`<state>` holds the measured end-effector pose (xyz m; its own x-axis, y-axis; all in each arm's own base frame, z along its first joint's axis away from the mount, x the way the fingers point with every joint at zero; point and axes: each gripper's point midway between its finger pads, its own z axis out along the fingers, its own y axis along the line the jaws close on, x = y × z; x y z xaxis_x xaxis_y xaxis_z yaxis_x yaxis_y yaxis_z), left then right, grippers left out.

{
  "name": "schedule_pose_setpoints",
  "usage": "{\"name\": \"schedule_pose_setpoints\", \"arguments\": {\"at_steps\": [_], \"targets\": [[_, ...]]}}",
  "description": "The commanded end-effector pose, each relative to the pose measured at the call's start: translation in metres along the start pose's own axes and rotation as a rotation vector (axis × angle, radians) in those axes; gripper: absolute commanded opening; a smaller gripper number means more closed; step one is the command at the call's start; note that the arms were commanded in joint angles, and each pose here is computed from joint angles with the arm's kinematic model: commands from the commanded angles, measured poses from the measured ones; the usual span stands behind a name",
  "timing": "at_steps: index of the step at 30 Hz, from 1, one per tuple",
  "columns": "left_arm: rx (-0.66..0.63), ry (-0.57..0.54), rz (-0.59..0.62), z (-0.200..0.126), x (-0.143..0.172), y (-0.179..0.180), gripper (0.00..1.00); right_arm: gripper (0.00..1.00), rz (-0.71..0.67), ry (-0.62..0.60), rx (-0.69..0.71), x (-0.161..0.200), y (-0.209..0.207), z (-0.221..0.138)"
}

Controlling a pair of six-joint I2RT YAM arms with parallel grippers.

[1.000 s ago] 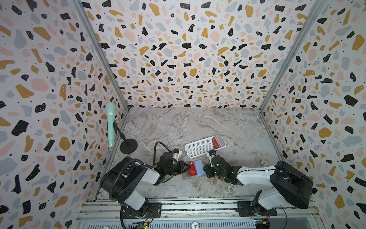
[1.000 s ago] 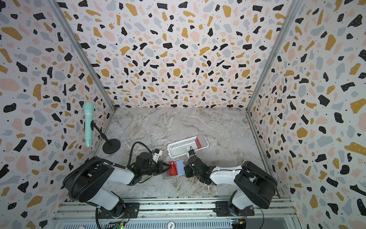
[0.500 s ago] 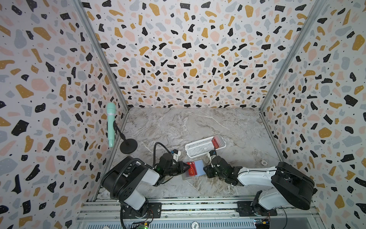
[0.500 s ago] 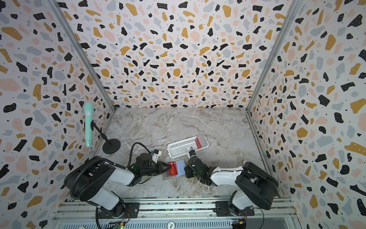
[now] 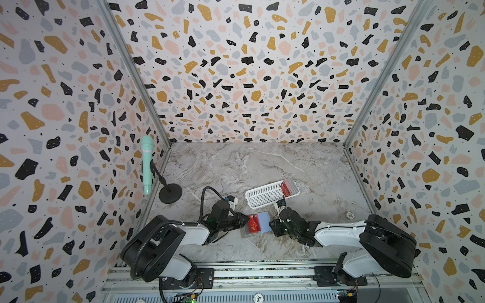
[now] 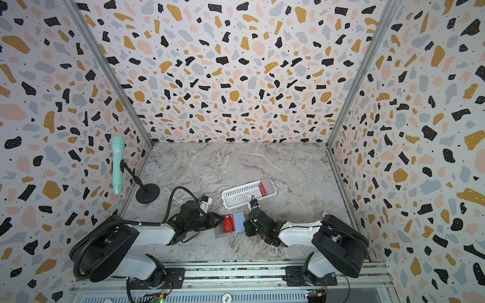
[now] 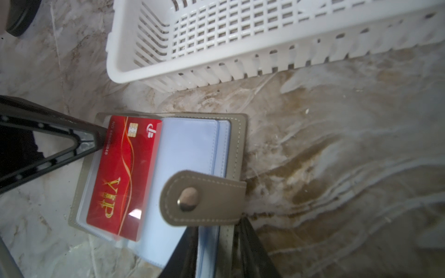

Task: Insert credit cards into a card holder
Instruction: Insert the credit card into the card slot.

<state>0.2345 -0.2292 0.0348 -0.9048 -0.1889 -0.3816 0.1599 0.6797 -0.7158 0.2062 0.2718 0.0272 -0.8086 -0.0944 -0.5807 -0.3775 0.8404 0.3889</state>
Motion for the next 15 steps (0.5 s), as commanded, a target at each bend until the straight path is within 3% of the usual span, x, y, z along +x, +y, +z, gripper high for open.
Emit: {"name": "schedule_pose_setpoints", "arguments": {"at_steps": [1, 15], "targets": [[-0.099, 0.019, 0.020, -0.006, 0.006, 0.016, 0.25, 0.33, -0.003, 0.041, 0.038, 0.014, -0.010, -0.004], [-0.033, 0.062, 0.022, 0.004, 0.008, -0.007, 0.25, 0.34, 0.006, 0.035, 0.029, 0.018, -0.010, -0.005]]}}
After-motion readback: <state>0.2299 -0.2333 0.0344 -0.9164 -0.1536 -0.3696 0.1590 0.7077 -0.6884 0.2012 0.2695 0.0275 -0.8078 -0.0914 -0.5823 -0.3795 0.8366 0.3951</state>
